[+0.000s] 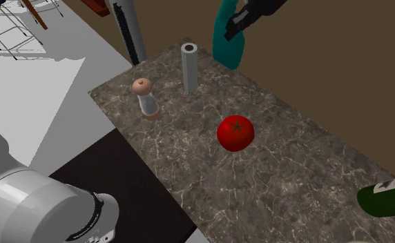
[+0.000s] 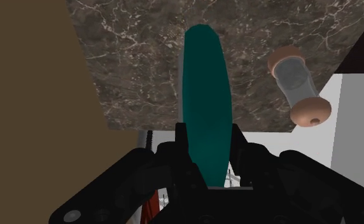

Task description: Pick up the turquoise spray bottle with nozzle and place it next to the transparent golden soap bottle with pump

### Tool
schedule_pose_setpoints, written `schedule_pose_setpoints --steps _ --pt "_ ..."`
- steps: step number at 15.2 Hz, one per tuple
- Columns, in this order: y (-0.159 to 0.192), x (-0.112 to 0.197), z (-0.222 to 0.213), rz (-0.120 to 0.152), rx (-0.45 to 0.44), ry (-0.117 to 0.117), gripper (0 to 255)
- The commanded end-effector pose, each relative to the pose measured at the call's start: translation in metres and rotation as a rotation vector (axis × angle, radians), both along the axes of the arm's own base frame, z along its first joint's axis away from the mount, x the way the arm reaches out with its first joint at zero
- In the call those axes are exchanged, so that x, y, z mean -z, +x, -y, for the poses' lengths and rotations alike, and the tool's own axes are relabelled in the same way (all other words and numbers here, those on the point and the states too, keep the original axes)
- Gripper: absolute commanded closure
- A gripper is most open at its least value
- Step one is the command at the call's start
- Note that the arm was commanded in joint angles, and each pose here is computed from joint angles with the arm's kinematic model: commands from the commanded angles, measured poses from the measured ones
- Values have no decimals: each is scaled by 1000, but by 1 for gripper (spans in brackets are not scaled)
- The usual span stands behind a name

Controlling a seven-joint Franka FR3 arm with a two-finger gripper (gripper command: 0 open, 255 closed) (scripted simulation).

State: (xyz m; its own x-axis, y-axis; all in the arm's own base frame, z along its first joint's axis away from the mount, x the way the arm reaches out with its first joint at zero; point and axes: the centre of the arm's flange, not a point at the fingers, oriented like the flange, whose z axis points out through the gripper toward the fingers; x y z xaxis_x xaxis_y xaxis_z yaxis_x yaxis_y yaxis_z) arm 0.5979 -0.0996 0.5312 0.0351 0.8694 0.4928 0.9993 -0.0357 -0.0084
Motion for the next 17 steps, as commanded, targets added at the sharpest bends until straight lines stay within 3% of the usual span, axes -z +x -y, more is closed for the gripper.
schedule_pose_setpoints --steps 1,17 --pt "1 -11 0 0 0 0 255" --pt "1 -95 0 0 0 0 255"
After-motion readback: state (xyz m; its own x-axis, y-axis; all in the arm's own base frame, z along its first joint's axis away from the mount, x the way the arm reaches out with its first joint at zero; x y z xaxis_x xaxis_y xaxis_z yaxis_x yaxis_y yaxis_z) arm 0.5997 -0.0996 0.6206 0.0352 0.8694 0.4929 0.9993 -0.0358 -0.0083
